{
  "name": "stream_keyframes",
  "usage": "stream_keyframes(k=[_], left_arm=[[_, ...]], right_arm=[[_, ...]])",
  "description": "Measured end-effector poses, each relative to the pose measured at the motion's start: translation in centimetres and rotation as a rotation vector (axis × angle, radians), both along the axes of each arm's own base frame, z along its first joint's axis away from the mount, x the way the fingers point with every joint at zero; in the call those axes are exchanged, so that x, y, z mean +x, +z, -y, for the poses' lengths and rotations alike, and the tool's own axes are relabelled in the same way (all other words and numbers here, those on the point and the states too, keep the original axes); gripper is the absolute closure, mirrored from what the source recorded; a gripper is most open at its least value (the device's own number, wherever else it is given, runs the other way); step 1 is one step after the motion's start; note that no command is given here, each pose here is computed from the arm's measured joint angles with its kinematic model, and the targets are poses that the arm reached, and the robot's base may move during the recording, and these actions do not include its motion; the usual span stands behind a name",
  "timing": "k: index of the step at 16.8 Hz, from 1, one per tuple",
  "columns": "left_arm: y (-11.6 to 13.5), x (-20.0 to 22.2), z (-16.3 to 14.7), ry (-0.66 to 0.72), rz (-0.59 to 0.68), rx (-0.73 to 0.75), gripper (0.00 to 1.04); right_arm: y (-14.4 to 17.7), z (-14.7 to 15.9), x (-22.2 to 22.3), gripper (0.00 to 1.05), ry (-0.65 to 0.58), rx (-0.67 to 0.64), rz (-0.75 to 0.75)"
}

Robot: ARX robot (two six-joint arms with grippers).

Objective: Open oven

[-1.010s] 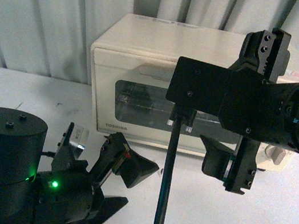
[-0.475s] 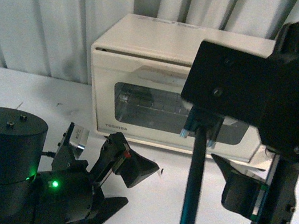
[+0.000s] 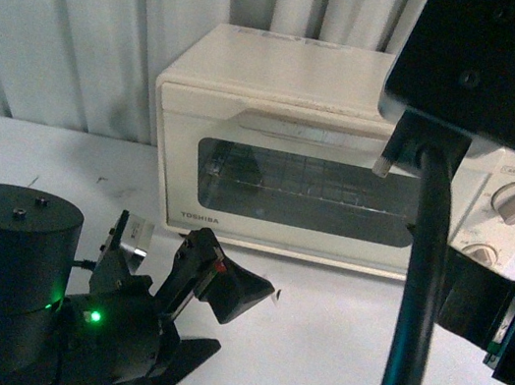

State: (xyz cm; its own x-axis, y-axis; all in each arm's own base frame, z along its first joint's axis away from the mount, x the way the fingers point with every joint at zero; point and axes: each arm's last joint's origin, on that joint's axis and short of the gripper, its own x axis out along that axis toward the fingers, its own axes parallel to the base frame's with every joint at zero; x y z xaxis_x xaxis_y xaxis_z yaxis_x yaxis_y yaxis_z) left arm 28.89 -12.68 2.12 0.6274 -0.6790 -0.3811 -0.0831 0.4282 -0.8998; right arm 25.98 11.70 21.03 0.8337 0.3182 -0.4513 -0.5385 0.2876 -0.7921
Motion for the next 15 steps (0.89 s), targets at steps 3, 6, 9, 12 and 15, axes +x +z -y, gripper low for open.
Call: stream_keyframes(k=[3,6,9,12,15], left_arm=[[0.0,0.0,0.0,0.001,0.003,-0.001,0.07],[0.1,0.0,0.0,0.001,0.007,-0.004,0.07],[0.1,0.0,0.0,0.003,0.008,-0.003,0.07],[0.1,0.0,0.0,0.003,0.006,-0.002,0.07],[0.0,0.0,0.0,0.004,0.005,-0.001,0.07]], right_arm=[[-2.2,0.2,1.8,0.07,-0.022,-0.015,-0.037],[-3.1,0.1,4.1,0.07,-0.033,-0.01,-0.047],[-3.5,-0.5,5.3,0.07,-0.017,-0.001,-0.046],[-4.2,-1.1,6.1,0.07,0.005,0.012,-0.052],[-4.8,-2.2,6.5,0.07,0.03,0.034,-0.063]])
